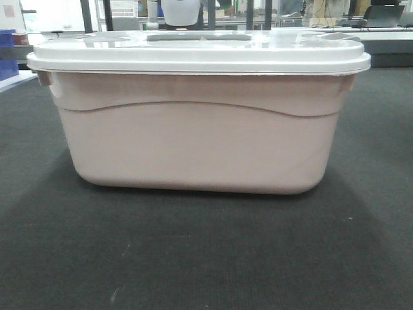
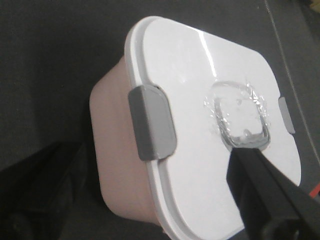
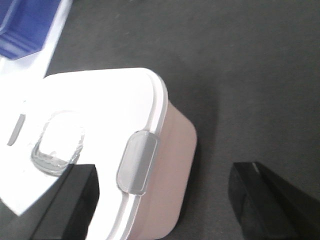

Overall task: Grab white bin and place on right shelf
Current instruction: 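Move both grippers to the lid rim at opposite ends of the bin, then close both grippers on the lid rim and lift the bin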

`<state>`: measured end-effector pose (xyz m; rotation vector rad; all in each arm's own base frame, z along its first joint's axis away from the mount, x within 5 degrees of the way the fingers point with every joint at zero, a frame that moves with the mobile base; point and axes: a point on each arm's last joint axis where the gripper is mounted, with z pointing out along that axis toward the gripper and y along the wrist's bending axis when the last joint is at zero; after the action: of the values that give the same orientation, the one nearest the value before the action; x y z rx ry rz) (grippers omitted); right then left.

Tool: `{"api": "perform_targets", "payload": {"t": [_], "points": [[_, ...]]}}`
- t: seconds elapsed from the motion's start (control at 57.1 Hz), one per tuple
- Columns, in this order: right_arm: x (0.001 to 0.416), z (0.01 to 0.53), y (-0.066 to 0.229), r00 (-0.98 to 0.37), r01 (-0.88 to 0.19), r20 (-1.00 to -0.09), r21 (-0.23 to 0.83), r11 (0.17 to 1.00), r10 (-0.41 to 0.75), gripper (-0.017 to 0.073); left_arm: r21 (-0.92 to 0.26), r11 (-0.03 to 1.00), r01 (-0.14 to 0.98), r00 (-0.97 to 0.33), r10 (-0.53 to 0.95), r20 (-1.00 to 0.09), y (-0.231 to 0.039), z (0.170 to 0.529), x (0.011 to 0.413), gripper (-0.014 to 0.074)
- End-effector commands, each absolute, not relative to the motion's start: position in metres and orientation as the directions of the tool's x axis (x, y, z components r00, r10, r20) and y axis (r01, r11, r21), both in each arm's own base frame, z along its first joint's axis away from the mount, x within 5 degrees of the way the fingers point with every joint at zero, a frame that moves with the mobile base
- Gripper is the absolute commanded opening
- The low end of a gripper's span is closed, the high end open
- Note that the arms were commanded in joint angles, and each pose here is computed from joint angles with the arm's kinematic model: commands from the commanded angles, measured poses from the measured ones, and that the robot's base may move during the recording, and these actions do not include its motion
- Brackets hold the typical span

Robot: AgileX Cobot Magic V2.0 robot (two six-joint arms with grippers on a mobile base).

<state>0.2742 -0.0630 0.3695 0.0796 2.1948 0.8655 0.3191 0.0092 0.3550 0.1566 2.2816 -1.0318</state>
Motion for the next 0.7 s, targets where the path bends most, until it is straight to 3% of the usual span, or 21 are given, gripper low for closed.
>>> {"api": "perform_targets", "payload": {"t": [0.0,0.332,0.507,0.682], "points": [[0.281,0.378,-0.061,-0.688,-0.322,-0.66,0.652,0.687,0.303,0.0631,-0.686,0.581,0.439,-0.792,-0.111,-0.601,0.003,0.369,0.315,0.0472],[0.312,0.303,-0.065,-0.745,-0.299,-0.506,0.836,0.46,0.434,0.0631,-0.817,0.463,0.345,-0.852,-0.21,-0.479,0.011,0.321,0.357,0.0472],[0.309,0.266,-0.037,-0.785,-0.285,-0.432,0.888,0.361,0.444,0.0631,-0.863,0.399,0.311,-0.864,-0.26,-0.431,0.01,0.309,0.367,0.0472],[0.313,0.268,-0.004,-0.78,-0.338,-0.426,0.903,0.266,0.457,0.0631,-0.874,0.368,0.318,-0.873,-0.246,-0.421,-0.005,0.309,0.368,0.0472]]}}
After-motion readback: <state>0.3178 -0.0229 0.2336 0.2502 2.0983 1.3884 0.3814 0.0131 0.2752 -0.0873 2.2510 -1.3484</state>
